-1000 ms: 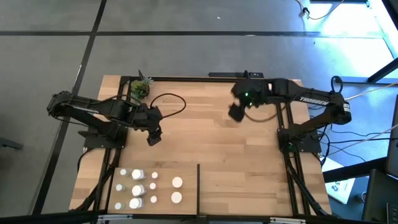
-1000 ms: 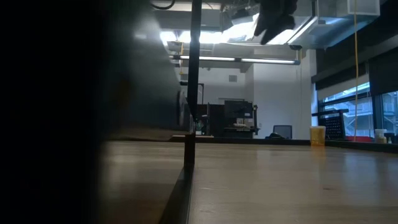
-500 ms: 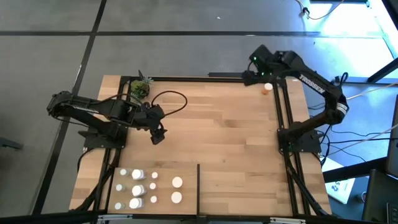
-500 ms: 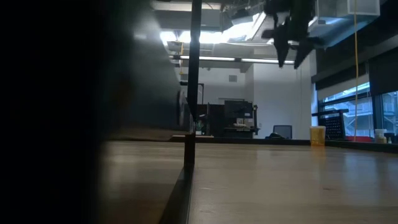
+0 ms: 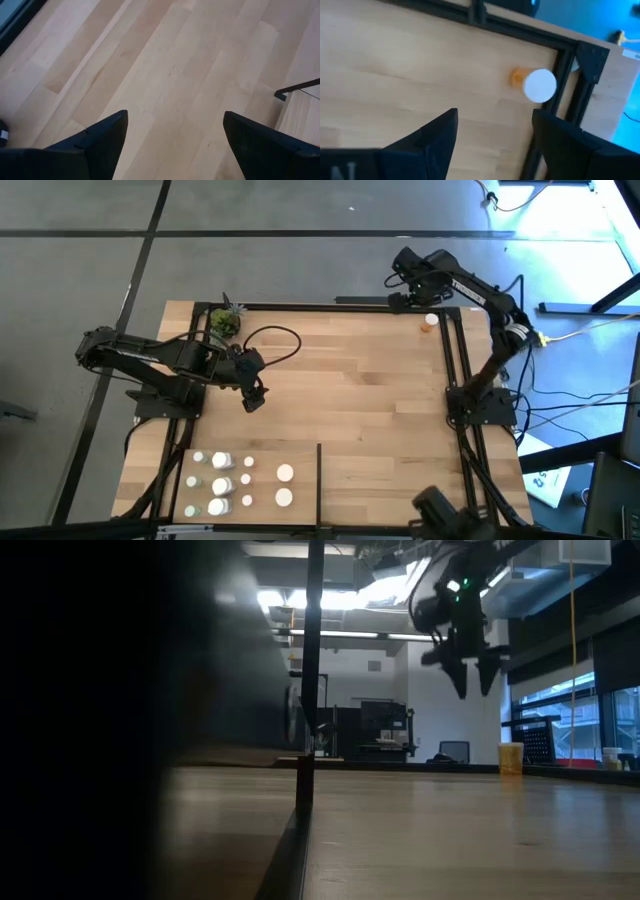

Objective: Pick and place medicine bottles onto shelf by color
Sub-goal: Put the orange pill bottle on the shelf aligned with the other orange pill bottle

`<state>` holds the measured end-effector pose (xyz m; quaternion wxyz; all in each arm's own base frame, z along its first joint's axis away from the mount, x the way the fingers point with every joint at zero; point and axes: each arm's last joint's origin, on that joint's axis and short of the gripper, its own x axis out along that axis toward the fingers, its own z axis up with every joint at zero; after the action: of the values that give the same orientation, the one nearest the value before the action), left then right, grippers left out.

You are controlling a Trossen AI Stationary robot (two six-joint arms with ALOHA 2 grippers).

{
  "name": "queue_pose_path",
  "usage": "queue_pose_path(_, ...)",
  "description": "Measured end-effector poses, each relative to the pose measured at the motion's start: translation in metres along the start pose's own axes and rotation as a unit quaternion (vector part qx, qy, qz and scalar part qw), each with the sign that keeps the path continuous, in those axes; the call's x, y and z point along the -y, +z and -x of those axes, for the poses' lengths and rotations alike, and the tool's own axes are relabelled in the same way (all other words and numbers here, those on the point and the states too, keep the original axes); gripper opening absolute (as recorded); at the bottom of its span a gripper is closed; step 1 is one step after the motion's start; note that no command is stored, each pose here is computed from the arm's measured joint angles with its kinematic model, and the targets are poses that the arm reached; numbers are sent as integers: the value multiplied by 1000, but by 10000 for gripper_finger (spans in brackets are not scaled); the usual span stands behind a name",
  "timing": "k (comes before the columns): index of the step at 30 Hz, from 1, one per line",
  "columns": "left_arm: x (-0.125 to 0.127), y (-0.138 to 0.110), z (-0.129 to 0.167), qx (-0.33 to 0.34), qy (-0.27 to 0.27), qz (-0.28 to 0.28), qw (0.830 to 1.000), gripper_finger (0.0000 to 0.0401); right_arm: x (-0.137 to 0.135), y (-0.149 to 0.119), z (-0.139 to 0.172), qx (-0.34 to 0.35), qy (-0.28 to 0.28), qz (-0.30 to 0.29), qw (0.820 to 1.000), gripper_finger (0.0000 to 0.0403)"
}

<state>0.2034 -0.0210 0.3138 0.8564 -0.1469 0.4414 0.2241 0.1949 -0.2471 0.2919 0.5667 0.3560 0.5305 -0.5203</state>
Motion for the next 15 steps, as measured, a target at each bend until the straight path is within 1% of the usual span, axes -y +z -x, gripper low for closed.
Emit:
queue_pose_path(4, 0, 0, 0, 0, 0, 0, 1000, 322, 13, 9, -21, -41, -59, -6, 997, 257)
queue_pose_path(6, 0, 0, 0, 0, 0, 0, 1000, 322, 19, 13, -29, -49, -82, -8, 995, 257)
queue_pose_path(9, 0, 0, 0, 0, 0, 0, 1000, 322, 23, 18, -36, -56, -81, 4, 995, 257)
queue_pose_path(15, 0, 0, 0, 2, 2, 1, 1000, 322, 28, 24, -43, -60, -80, -7, 995, 257)
